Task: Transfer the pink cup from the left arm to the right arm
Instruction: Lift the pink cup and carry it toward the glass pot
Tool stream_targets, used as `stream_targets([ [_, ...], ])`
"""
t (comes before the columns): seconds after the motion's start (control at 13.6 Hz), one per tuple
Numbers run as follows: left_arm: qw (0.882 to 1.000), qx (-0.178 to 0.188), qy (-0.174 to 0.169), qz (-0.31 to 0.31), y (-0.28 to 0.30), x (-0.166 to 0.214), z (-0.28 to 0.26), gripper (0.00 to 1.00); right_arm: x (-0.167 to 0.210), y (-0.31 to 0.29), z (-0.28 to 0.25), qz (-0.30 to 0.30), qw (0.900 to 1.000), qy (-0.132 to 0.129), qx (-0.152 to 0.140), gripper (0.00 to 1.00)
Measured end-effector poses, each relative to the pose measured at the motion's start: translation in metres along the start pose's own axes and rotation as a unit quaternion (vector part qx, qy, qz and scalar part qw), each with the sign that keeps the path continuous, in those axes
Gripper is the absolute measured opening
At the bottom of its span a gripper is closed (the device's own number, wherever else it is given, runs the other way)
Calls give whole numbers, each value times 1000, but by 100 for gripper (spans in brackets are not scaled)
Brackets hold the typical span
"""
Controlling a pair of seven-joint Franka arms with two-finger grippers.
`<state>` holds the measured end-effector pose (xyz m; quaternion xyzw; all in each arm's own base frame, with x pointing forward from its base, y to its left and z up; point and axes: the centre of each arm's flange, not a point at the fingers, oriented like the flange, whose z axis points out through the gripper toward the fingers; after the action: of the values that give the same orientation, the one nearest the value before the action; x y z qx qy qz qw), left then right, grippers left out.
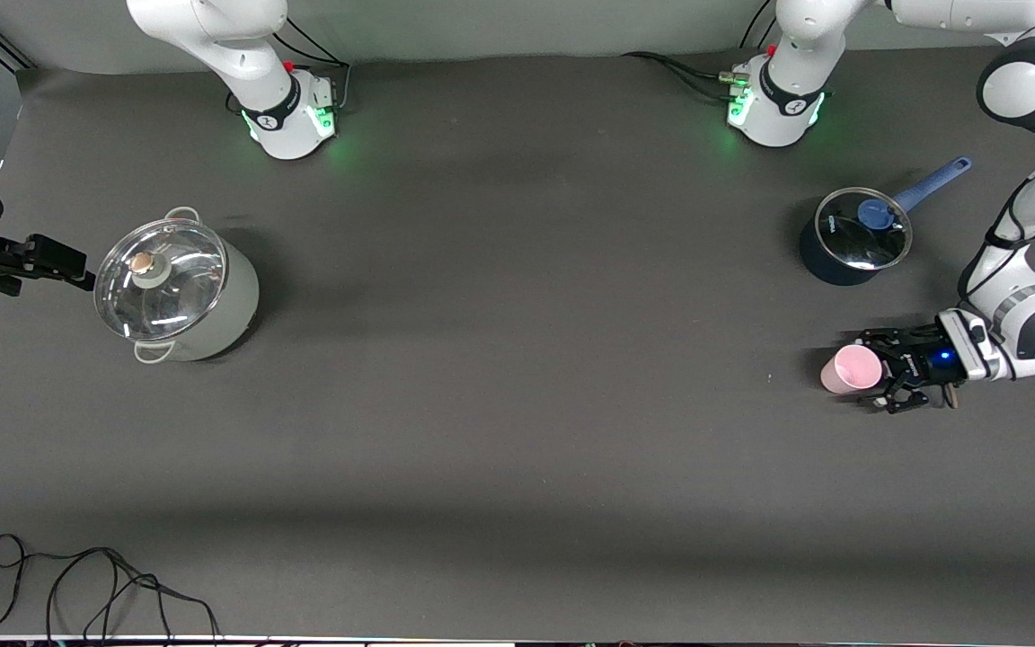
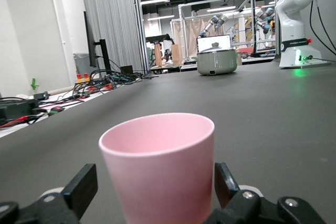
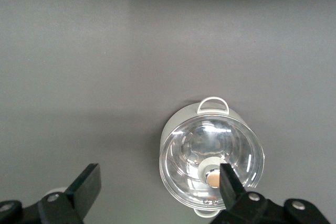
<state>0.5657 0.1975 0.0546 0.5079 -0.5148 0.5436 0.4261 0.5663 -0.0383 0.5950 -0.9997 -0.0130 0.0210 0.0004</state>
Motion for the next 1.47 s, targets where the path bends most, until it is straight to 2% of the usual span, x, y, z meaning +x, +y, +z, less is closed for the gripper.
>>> stream_targets([
  [0.37,1000,-21,12,2,-10,1,41,96,0,0,0,0,1000,0,0,100],
  [0.51,999,-29,24,4,-14,2,64,77,0,0,0,0,1000,0,0,100],
  [0.59,999,-30,34,5,-18,3,80,71,0,0,0,0,1000,0,0,100],
  [0.81,997,-30,74,7,-35,14,161,71,0,0,0,0,1000,0,0,100],
  [0.95,996,-20,82,6,-45,19,235,71,0,0,0,0,1000,0,0,100],
  [1.1,998,-10,69,12,-54,30,310,70,0,0,0,0,1000,0,0,100],
  [1.25,999,9,37,27,-65,51,376,70,0,0,0,0,1000,0,0,100],
  [1.47,998,49,-8,47,-79,96,445,70,0,0,0,1,1000,0,0,100],
])
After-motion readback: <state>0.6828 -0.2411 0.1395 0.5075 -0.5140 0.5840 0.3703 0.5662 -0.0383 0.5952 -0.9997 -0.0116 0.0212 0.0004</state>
